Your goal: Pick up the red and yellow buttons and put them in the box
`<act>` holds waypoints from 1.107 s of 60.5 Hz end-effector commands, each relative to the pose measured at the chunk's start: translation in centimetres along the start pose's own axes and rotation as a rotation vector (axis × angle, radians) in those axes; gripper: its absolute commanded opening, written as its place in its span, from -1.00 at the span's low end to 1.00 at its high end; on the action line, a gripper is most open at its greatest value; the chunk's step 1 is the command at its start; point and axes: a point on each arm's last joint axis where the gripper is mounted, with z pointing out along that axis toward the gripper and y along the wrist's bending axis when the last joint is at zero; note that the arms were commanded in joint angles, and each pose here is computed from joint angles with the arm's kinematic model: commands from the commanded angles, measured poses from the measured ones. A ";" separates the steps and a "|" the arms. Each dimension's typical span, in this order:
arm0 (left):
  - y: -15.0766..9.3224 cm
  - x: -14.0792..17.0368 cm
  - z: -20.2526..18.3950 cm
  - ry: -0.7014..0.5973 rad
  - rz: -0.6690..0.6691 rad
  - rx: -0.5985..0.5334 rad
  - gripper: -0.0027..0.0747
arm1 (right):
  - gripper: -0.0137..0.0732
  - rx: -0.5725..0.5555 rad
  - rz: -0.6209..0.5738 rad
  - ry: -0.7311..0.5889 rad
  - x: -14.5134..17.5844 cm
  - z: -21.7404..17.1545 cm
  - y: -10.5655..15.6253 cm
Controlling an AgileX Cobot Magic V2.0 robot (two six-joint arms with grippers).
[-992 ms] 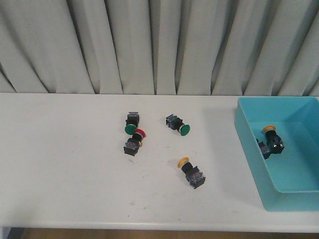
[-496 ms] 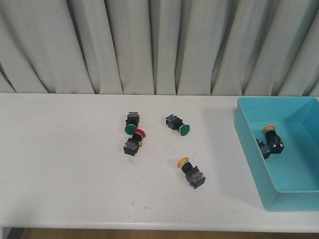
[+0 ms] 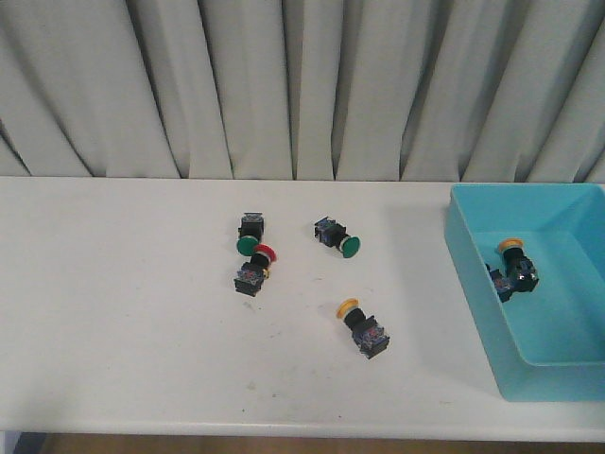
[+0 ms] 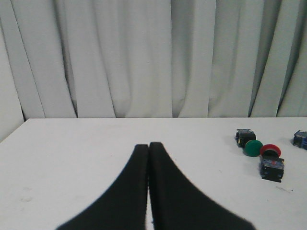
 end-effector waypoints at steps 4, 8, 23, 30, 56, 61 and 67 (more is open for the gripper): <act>0.2 1.0 0.1 -0.035 -0.012 -0.006 -0.95 | -0.70 -0.009 -0.054 -0.068 3.8 -2.1 -0.3; 0.2 1.0 0.1 -0.035 -0.012 -0.006 -0.95 | -0.70 -0.010 -0.076 -0.066 5.8 -2.9 -0.4; 0.2 1.0 0.1 -0.035 -0.012 -0.006 -0.95 | -0.70 -0.008 -0.115 -0.067 9.4 -4.4 -0.7; 0.2 1.0 0.1 -0.035 -0.012 -0.006 -0.95 | -0.70 -0.004 -0.143 -0.062 9.5 -4.6 -0.8; 0.2 1.0 0.1 -0.035 -0.012 -0.006 -0.95 | -0.70 -0.005 -0.145 -0.105 9.2 -4.9 -0.8; 0.2 1.0 0.1 -0.035 -0.012 -0.006 -0.95 | -0.70 -0.005 -0.142 -0.105 9.2 -4.9 -0.8; 0.2 1.0 0.1 -0.035 -0.012 -0.006 -0.95 | -0.70 -0.005 -0.141 -0.104 9.3 -4.9 -0.8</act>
